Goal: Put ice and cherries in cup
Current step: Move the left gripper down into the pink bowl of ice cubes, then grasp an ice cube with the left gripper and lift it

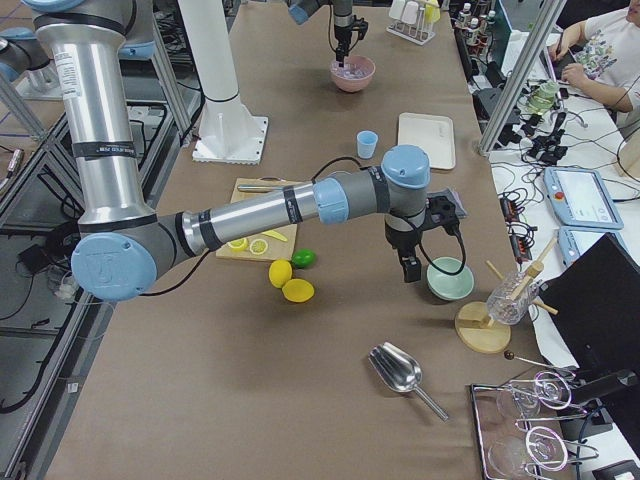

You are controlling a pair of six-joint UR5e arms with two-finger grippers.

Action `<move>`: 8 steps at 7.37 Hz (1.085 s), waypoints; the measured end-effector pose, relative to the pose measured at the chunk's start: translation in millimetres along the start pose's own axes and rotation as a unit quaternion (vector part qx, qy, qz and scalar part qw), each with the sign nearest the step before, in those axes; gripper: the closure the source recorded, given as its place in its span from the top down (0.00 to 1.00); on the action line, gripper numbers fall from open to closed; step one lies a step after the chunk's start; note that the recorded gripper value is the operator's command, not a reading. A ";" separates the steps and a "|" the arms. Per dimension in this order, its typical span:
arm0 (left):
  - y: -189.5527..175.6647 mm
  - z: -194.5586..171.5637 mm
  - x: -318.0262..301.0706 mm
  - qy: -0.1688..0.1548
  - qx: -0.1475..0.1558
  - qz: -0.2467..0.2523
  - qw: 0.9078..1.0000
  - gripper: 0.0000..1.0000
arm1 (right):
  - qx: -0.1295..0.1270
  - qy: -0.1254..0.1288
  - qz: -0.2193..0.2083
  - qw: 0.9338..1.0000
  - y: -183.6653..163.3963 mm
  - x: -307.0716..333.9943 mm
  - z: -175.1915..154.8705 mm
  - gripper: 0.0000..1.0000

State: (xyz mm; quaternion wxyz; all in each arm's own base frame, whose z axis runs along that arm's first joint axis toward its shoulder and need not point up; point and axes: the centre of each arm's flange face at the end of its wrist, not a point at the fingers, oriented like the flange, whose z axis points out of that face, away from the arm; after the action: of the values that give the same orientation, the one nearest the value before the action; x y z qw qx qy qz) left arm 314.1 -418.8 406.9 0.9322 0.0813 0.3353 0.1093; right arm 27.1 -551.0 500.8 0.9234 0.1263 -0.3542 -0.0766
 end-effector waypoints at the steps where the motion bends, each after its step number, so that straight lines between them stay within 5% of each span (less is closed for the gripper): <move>1: 3.5 3.8 -0.5 -0.002 -0.004 0.002 1.000 0.77 | 0.003 -0.001 0.001 1.000 -1.0 -2.4 -2.6 1.00; 5: 11.1 8.9 8.0 0.000 -0.012 0.004 1.000 0.71 | 0.007 -0.001 0.000 1.000 -2.2 -6.6 -6.7 1.00; 7: 13.2 10.4 11.2 0.001 -0.014 0.007 1.000 0.62 | 0.006 -0.001 0.001 1.000 -1.5 -7.0 -6.2 1.00; 8: 14.0 11.0 12.7 0.002 -0.015 0.008 1.000 0.49 | 0.006 -0.001 0.004 1.000 -1.4 -7.5 -5.8 1.00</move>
State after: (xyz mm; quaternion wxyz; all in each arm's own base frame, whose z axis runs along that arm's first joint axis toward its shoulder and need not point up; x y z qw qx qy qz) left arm 328.6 -402.9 410.8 0.9316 0.0697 0.3349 0.1225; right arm 25.4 -549.5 491.5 0.9225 0.1303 -0.3563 -0.0709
